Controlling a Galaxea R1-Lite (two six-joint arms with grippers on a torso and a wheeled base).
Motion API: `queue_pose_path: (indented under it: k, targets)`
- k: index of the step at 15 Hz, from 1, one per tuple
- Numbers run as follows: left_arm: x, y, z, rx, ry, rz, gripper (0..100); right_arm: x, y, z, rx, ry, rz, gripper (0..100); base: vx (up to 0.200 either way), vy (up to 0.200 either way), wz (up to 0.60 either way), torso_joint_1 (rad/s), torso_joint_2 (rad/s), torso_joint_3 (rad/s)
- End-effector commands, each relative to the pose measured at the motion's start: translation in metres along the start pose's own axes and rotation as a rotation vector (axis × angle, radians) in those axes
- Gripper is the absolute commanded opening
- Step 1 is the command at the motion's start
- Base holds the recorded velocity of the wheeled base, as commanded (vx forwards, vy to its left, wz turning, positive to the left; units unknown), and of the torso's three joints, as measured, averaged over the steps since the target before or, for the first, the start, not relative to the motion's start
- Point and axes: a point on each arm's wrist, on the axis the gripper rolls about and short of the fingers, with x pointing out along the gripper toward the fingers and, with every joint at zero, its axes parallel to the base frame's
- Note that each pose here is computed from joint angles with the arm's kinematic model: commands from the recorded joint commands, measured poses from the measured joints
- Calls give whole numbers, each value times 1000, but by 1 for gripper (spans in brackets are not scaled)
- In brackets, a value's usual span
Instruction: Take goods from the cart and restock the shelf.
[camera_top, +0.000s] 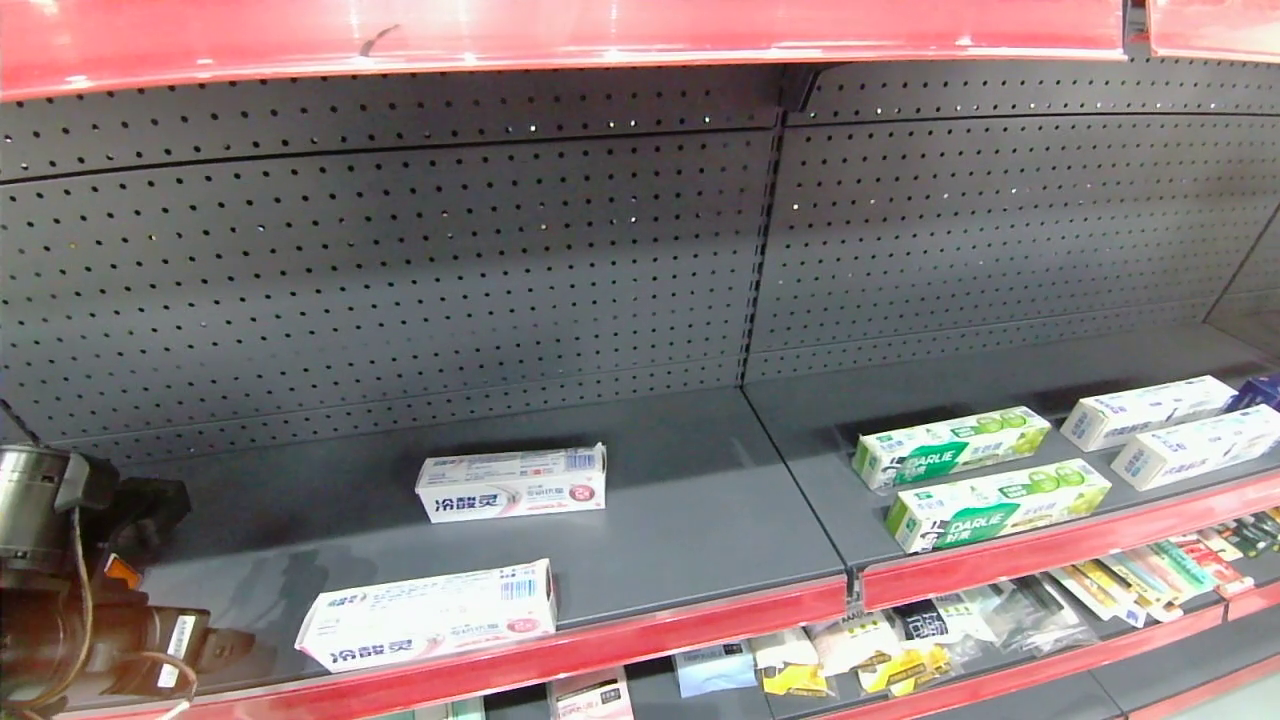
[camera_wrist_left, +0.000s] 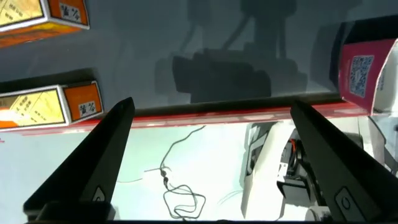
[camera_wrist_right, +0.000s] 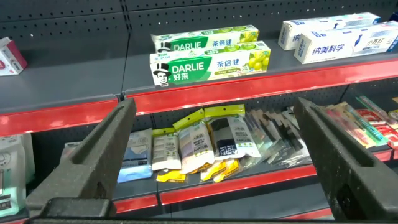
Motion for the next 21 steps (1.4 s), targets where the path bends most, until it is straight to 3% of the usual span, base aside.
queue_pose_path:
  k: [1,6,21]
  targets:
    - [6,-4,2,11,11,-9,100,0,0,0,0,-1,1,100,0,0,0,0,0,0]
    - [11,-9,5,32,14,-26,100,0,0,0,0,-1,1,100,0,0,0,0,0,0]
    - [14,-25,14,91,-37,-65,100,0,0,0,0,-1,1,100,0,0,0,0,0,0]
